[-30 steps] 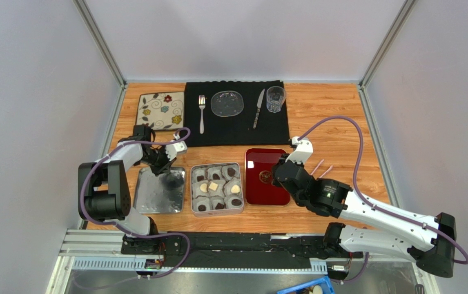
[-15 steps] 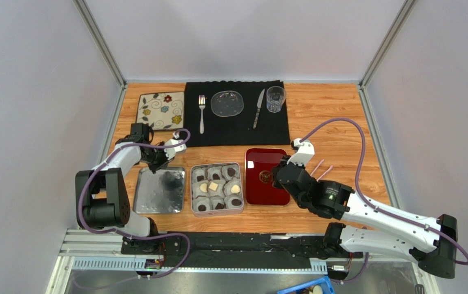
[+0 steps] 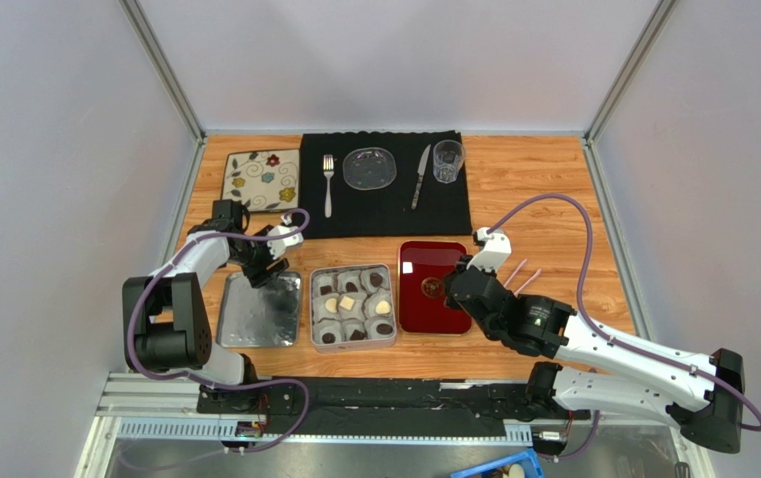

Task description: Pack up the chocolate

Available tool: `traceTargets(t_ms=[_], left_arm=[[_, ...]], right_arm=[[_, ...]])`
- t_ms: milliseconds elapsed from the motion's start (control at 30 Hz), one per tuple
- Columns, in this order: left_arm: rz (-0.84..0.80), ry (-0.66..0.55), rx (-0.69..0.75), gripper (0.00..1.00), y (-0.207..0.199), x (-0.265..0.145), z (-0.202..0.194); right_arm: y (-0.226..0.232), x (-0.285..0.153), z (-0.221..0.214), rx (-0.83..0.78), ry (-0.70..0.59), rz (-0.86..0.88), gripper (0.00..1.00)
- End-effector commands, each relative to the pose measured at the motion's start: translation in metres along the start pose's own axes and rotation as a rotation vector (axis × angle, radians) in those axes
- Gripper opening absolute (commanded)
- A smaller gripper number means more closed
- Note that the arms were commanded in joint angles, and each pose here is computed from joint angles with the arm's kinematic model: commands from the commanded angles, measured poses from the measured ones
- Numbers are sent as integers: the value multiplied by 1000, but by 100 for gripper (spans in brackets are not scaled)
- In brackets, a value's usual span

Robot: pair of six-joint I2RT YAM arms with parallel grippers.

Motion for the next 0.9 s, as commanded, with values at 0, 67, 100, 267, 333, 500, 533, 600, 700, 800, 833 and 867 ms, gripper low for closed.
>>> traceTargets(t_ms=[0,67,100,267,333,500,533,600,700,800,833,867], left_arm=[[-16,-49,15,72,5,-1,12],[-26,-42,0,70,6,0,11],[-28,-40,-4,69,7,0,11],[-33,-31,-5,66,8,5,8],[-36,-30,-5,66,8,5,7],[-62,-18,-6,66,5,11,3],[-63,-15,-6,66,5,11,2],[-71,-7,-6,66,5,13,0],[-85,-3,-9,65,6,16,-2],[-104,7,-17,64,6,19,-3],[-100,10,-16,63,9,19,-3],[-109,15,-22,63,8,21,-5]], right_arm=[[5,0,3,22,-13,12,0],[6,0,3,23,-12,14,0],[6,0,3,24,-13,12,0],[7,1,4,23,-13,13,0],[8,0,4,21,-15,15,0],[10,1,6,22,-18,14,0],[10,1,7,23,-19,15,0],[10,0,6,22,-18,14,0],[9,0,6,22,-17,13,0],[9,-1,7,24,-19,15,0],[9,-1,8,23,-19,15,0],[9,-2,8,27,-21,18,0]])
Point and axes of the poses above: each gripper's point midway between its finger pads, its own x axis out along the fingers, its own y axis along the line the jaws close on, z = x × y, the point moved 1 cm from there along -x, back along the fingers, and after that the axes turned 3 degrees about x, right-handed, at the moved point
